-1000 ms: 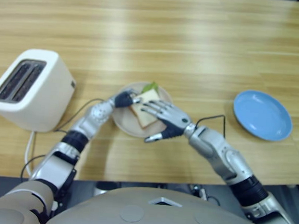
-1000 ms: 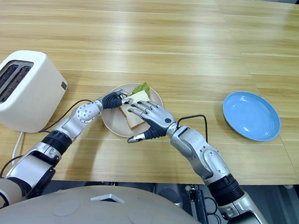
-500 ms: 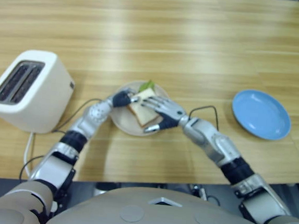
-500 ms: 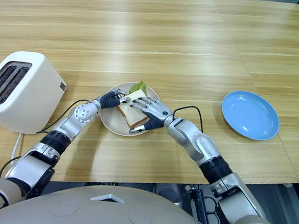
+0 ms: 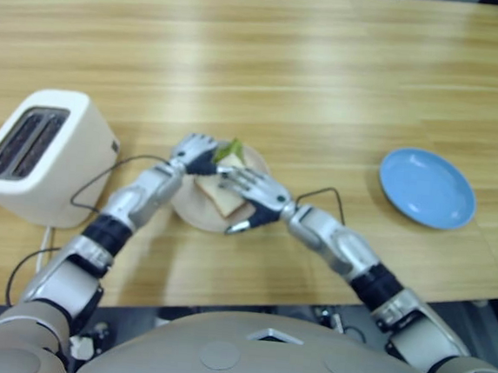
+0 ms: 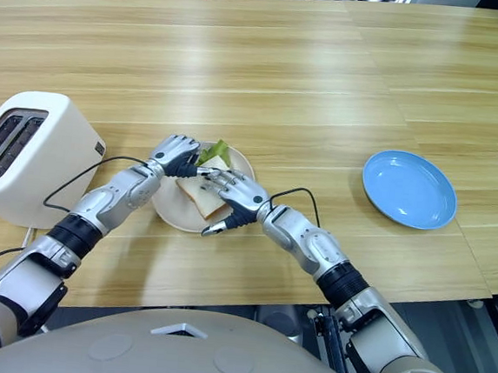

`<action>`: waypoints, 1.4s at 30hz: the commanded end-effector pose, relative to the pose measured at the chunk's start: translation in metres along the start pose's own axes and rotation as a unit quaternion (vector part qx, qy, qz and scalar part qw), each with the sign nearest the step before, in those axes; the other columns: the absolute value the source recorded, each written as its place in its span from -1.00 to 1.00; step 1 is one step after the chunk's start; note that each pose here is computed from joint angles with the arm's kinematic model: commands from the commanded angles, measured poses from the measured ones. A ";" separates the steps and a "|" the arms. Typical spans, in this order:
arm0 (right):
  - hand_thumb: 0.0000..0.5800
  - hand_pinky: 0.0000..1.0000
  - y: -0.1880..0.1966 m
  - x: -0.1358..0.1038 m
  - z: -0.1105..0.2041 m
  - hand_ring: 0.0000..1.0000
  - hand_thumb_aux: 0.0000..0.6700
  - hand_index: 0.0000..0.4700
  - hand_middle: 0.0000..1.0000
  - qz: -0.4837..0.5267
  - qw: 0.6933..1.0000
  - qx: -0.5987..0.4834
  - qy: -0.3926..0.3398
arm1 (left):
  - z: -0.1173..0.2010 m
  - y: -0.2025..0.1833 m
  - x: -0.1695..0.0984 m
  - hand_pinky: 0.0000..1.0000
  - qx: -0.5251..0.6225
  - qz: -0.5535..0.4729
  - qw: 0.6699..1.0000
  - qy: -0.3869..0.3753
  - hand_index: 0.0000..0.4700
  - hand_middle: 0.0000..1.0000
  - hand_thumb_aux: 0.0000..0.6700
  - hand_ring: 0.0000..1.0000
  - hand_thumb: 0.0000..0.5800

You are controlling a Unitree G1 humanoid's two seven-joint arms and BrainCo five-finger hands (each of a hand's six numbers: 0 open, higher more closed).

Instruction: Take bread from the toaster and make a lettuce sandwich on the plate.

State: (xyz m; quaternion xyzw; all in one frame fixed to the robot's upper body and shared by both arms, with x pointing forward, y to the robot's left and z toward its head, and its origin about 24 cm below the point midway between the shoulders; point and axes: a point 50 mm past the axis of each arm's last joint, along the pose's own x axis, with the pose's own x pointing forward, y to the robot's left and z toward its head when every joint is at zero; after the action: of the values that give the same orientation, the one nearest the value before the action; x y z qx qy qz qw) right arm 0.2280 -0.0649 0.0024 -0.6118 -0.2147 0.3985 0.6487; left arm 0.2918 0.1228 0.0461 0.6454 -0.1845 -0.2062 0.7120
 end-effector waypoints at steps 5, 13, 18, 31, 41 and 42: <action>-1.00 -1.00 0.060 -0.016 0.007 -1.00 -1.00 -1.00 -1.00 0.137 0.991 0.002 0.004 | 0.012 0.062 -0.013 -1.00 0.088 0.148 0.984 -0.036 -1.00 -1.00 -1.00 -1.00 -1.00; -1.00 -1.00 0.038 -0.018 0.001 -1.00 -1.00 -1.00 -1.00 0.071 0.997 0.004 0.016 | -0.007 0.067 -0.027 -1.00 0.017 0.159 0.987 -0.003 -1.00 -1.00 -1.00 -1.00 -1.00; -1.00 -1.00 -0.013 -0.023 0.008 -1.00 -1.00 -1.00 -1.00 -0.085 0.996 -0.012 -0.013 | -0.021 0.054 -0.035 -1.00 -0.045 0.150 0.987 0.025 -1.00 -1.00 -1.00 -1.00 -1.00; -1.00 -1.00 -0.081 -0.047 0.025 -1.00 -1.00 -1.00 -1.00 -0.293 0.956 -0.017 -0.016 | -0.030 0.045 -0.045 -1.00 -0.051 0.154 0.986 0.032 -1.00 -1.00 -1.00 -1.00 -1.00; -1.00 -1.00 -0.071 -0.092 -0.011 -1.00 -1.00 -1.00 -1.00 -0.141 0.981 0.118 0.057 | -0.048 0.050 -0.090 -1.00 -0.262 -0.074 0.962 -0.026 0.04 -1.00 0.07 -1.00 0.56; 1.00 0.84 -0.071 -0.102 -0.016 0.84 1.00 0.96 0.84 -0.119 0.978 0.157 0.068 | -0.055 0.057 -0.097 0.55 -0.291 -0.081 0.953 -0.018 0.96 0.55 1.00 0.55 1.00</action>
State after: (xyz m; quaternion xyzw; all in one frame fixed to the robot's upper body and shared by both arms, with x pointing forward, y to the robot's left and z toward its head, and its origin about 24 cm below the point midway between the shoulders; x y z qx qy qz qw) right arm 0.1999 -0.1361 0.0890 -0.5318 -0.2423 0.2695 0.7654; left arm 0.2439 0.2120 0.0835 0.4545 -0.0968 -0.3033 0.8319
